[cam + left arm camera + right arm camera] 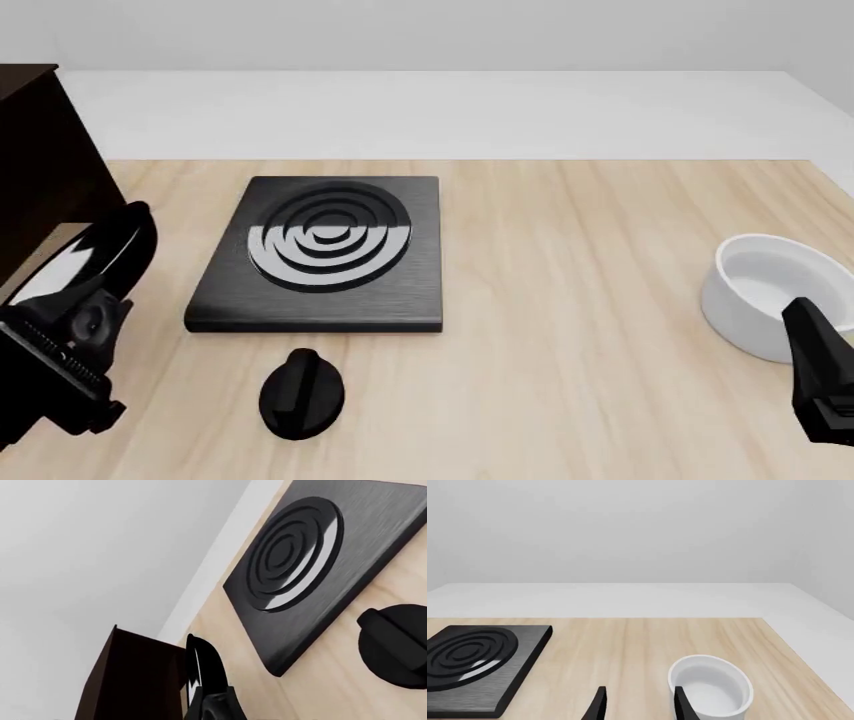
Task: Put the frying pan under the cabinet shelf.
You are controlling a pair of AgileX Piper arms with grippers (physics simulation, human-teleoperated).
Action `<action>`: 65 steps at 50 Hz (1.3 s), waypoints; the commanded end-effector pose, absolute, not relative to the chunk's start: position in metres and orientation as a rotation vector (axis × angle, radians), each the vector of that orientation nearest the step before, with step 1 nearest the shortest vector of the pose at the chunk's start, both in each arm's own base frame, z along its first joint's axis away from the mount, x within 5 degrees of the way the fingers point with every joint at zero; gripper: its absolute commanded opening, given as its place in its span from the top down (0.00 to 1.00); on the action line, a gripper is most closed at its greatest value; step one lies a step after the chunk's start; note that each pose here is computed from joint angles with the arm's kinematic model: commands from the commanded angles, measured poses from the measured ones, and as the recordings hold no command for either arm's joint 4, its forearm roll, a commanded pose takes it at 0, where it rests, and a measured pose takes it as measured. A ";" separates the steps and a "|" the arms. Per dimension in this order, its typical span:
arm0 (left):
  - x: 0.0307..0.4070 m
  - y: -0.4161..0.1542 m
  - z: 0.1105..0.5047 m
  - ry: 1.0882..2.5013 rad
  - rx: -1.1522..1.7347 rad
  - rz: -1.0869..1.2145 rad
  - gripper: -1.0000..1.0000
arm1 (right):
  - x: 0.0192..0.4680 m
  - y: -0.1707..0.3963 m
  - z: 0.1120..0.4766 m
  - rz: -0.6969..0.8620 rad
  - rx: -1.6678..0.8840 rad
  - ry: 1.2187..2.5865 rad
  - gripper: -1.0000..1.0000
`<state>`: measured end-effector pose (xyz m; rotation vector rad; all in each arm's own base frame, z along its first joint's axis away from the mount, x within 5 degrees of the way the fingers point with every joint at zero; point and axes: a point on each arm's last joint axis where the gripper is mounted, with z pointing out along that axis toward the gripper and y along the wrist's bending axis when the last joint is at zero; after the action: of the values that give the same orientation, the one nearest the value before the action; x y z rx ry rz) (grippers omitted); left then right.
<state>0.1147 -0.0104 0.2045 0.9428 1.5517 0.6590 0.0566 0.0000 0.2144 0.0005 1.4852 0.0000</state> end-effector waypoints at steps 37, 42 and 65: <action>0.123 -0.005 0.207 1.543 0.910 0.713 1.00 | 0.057 0.000 0.214 0.000 0.000 1.485 0.00; 0.121 -0.004 0.204 1.549 0.909 0.722 1.00 | 0.057 0.000 0.214 0.000 0.000 1.485 0.00; 0.119 0.002 0.195 1.590 0.915 0.775 1.00 | 0.057 0.000 0.214 0.000 0.001 1.485 0.00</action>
<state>0.1173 0.0003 0.1910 0.8918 1.6232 0.7194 0.0566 0.0000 0.2144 0.0005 1.4852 0.0001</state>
